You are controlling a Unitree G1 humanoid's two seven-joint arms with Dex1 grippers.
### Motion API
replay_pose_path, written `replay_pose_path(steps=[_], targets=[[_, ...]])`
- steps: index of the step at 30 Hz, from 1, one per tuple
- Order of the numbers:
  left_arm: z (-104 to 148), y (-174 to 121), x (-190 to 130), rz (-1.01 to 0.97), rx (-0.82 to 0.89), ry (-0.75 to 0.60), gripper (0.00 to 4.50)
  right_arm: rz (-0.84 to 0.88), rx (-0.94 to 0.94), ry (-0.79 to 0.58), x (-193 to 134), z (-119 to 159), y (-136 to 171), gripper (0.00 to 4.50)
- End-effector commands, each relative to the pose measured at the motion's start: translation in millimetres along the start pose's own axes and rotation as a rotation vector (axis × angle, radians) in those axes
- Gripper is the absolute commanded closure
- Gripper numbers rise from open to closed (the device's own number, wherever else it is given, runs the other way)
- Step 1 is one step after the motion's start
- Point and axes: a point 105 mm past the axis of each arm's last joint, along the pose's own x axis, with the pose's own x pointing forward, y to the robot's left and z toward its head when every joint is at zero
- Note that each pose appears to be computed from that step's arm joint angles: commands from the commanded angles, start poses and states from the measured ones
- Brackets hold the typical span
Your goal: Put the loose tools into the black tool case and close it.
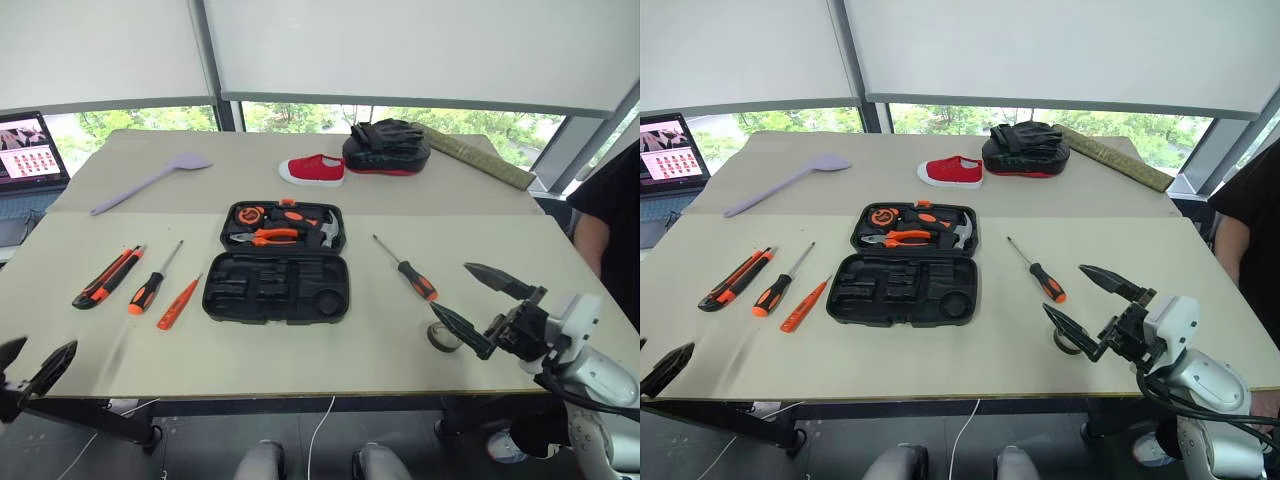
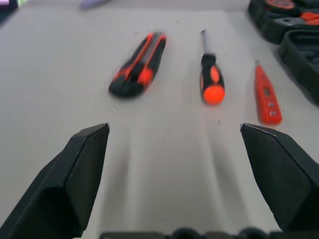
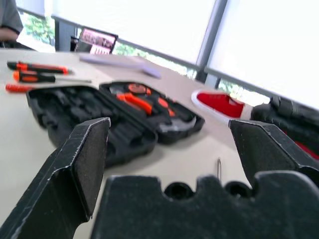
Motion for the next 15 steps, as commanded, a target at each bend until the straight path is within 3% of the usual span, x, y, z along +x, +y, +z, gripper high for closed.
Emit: replay_pose_path(steps=[1,6,10,15], targets=[[8.6,0.6,0.8,0.023,-0.037,0.024,0.0,0.056,0.006,-0.048,8.0,12.2,10.9,0.06],[31.2,-5.2,22.5,-0.013,0.018,0.016,0.0,0.085,0.014,-0.063,13.8,15.0,15.9,0.06],[50.6,-30.4,63.7,-0.103,0.043,0.059,0.0,0.113,0.016,-0.065,20.4,14.6,19.9,0.06],[50.1,-39.6,112.5,-0.063,0.093,0.143,0.0,0.114,0.022,-0.065,25.2,12.0,20.4,0.06]])
